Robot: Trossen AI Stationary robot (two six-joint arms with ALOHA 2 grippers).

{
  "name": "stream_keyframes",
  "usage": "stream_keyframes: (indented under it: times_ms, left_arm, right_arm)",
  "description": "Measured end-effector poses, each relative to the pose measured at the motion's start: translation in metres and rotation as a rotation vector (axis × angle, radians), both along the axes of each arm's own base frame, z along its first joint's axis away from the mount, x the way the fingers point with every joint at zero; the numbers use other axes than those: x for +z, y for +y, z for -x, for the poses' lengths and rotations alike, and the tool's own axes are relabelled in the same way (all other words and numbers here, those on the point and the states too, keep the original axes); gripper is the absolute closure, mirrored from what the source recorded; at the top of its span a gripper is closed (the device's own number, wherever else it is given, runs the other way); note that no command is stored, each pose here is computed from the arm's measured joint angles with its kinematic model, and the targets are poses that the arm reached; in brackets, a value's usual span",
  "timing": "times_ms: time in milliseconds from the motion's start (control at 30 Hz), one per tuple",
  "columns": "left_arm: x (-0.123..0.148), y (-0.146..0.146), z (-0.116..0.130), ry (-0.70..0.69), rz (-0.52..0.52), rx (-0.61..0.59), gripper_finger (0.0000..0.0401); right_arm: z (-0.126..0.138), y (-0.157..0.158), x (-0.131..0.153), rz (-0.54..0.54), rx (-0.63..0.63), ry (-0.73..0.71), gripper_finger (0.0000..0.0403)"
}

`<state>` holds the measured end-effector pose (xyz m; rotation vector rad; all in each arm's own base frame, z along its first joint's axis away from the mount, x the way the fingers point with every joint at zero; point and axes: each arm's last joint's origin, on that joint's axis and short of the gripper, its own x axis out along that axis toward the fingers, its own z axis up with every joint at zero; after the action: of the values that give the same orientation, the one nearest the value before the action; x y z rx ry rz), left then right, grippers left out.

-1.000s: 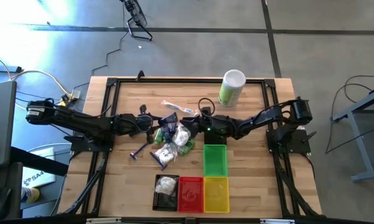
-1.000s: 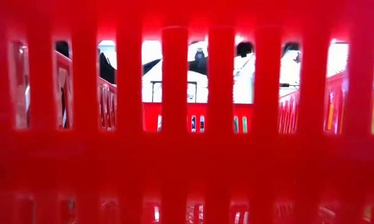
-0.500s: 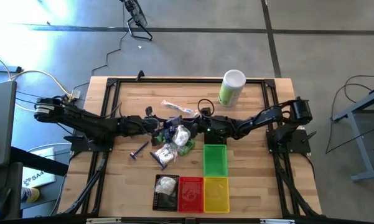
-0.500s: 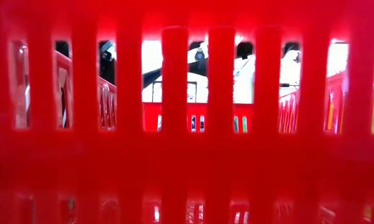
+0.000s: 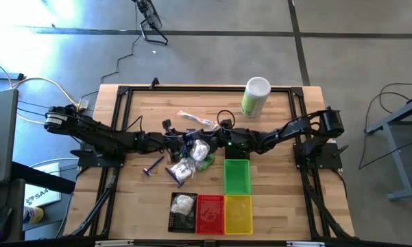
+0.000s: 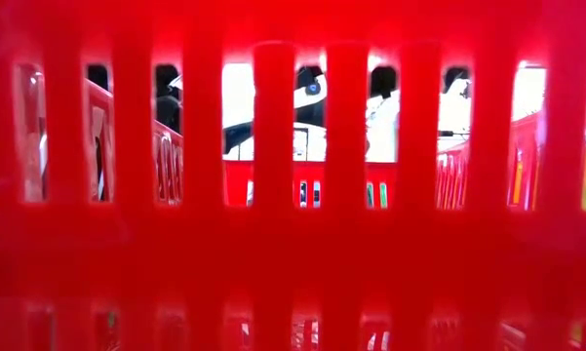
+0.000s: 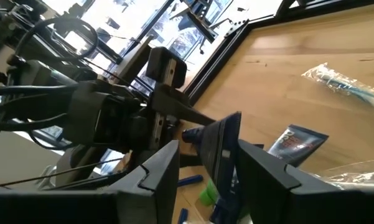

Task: Pick & Place Travel size toiletries
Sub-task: Put the blue shave cream into the red bin

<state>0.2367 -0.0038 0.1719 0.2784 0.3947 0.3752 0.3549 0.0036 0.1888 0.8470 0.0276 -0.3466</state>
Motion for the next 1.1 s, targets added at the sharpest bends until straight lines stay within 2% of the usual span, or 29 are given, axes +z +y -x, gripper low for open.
stream_keyframes:
  times_ms: [467, 567, 1100]
  left_arm:
    - [0.0004, -0.0001, -0.0002, -0.005, 0.004, -0.007, 0.0266]
    - [0.0001, -0.0011, -0.0006, -0.004, 0.018, -0.042, 0.0266]
    - [0.0002, -0.0013, -0.0007, -0.005, 0.021, -0.051, 0.0266]
  right_arm:
    - [0.0009, -0.0002, -0.0042, 0.004, -0.011, 0.045, 0.0259]
    - [0.0009, -0.0002, -0.0042, 0.004, -0.011, 0.045, 0.0261]
    - [0.0011, -0.0001, -0.0052, 0.026, -0.004, 0.063, 0.0392]
